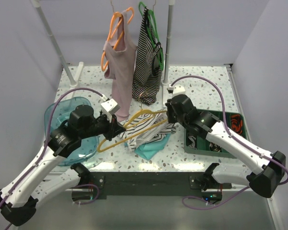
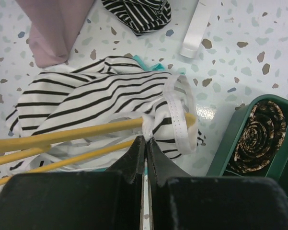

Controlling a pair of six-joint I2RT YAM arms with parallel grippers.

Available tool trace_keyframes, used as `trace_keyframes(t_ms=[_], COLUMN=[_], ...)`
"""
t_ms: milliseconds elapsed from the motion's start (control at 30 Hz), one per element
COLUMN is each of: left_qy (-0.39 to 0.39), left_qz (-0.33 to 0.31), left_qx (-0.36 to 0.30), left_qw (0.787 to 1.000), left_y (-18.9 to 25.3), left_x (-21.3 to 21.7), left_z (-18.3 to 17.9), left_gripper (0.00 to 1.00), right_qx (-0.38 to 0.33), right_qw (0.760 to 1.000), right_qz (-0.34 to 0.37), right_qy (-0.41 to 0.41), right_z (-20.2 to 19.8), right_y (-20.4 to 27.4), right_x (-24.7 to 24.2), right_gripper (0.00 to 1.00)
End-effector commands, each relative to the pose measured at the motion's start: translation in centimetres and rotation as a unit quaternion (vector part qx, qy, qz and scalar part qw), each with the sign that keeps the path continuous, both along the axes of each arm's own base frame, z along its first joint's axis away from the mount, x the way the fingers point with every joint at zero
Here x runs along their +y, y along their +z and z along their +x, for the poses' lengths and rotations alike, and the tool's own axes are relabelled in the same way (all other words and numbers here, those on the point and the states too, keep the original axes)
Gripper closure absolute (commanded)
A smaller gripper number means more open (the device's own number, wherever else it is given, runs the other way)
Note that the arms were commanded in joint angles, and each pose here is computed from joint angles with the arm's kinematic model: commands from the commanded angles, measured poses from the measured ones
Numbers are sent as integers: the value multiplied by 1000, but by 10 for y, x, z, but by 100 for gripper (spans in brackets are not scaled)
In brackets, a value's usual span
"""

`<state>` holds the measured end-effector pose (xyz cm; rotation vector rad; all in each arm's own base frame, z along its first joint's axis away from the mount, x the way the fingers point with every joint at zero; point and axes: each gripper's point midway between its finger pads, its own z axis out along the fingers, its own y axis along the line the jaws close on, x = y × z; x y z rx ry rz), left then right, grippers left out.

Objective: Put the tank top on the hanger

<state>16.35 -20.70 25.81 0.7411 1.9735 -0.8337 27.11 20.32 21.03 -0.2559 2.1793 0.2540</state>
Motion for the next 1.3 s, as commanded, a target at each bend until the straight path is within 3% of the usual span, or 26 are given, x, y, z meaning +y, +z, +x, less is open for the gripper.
trace_keyframes(t_ms=[0, 500, 767, 1000, 1067, 1167, 1267], left_qy=[9, 21, 14, 7, 3, 2, 8], left_qz=[-39, -121, -126, -119, -127, -126, -119], left_qx=[-34, -53, -37, -22, -27, -29, -27], left_qw=[999, 991, 991, 993, 992, 992, 992], left_y=[16, 6, -7, -21, -18, -20, -24], left_x=[-14, -37, -49, -66, -73, -80, -84], left_z=[16, 30, 29, 27, 27, 26, 27], left_gripper=[100, 100, 100, 100, 100, 100, 100], right_qx=[-32, -43, -58, -84, -80, -86, -115], right_qw=[999, 999, 997, 993, 994, 993, 986], right_qz=[16, 32, 49, 80, 75, 78, 107], right_qy=[-1, 12, 22, 27, 26, 31, 55], right_z=[0, -6, -9, -12, -12, -16, -22], right_y=[34, 52, 62, 68, 65, 66, 80], right_x=[4, 15, 16, 14, 15, 12, 13], right_gripper=[100, 100, 100, 93, 89, 54, 44])
